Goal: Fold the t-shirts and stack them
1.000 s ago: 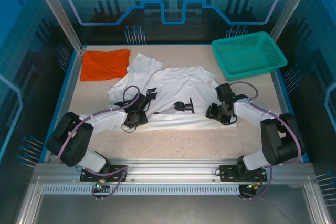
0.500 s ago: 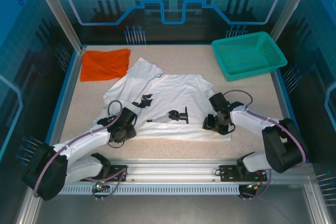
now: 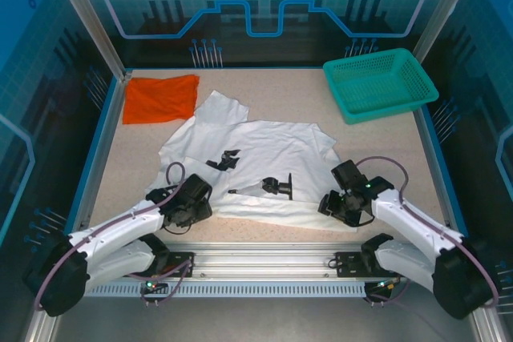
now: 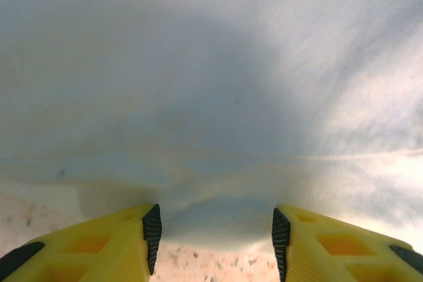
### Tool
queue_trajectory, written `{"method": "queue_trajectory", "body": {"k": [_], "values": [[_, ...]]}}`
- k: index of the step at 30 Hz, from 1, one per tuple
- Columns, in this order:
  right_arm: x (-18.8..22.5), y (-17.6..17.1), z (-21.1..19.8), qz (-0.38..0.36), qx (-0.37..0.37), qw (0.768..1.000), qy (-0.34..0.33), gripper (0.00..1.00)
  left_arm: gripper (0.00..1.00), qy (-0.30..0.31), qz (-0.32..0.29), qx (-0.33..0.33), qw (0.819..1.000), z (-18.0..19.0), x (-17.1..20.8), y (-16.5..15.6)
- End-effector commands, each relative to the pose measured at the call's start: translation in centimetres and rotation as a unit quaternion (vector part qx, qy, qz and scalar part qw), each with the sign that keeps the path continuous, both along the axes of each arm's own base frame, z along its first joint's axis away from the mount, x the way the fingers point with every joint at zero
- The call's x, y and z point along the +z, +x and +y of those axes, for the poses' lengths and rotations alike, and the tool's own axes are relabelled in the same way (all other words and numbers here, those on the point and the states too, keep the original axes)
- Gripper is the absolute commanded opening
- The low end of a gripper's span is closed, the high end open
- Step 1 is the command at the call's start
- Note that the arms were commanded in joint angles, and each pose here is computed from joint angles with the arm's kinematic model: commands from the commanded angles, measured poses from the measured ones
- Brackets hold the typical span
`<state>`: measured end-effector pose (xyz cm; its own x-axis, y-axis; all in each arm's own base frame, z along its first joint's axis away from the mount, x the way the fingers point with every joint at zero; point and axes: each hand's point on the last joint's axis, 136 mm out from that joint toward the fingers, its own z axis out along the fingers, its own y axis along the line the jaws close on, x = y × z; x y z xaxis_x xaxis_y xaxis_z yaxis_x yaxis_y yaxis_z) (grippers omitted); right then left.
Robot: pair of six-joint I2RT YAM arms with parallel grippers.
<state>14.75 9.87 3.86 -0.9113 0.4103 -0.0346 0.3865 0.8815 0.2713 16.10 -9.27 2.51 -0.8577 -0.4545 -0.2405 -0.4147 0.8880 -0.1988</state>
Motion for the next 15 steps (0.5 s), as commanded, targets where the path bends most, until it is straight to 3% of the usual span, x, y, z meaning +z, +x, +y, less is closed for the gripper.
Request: {"method": "queue_trajectory", "body": {"k": [1, 5, 10, 12, 15], "values": [[1.9, 0.2, -1.4, -0.019, -0.022, 0.999, -0.025, 0.57, 0.54, -0.014, -0.026, -0.008, 1.000, -0.8, 3.9, 1.0], [6.4, 4.9, -2.4, -0.137, -0.015, 0.990, -0.042, 0.62, 0.62, -0.032, -0.095, -0.014, 0.995, -1.8, 10.3, 5.7], [11.1, 12.1, -1.8, -0.280, 0.040, 0.958, -0.045, 0.71, 0.68, -0.068, -0.140, 0.009, 0.988, -2.3, 15.3, 13.1], [11.1, 14.2, -2.3, -0.273, 0.039, 0.960, -0.057, 0.68, 0.71, -0.063, -0.144, 0.015, 0.988, -2.3, 16.3, 15.9], [9.6, 17.6, -3.5, -0.227, 0.034, 0.971, -0.071, 0.54, 0.73, -0.082, -0.141, 0.027, 0.986, -2.5, 16.7, 20.0]]}}
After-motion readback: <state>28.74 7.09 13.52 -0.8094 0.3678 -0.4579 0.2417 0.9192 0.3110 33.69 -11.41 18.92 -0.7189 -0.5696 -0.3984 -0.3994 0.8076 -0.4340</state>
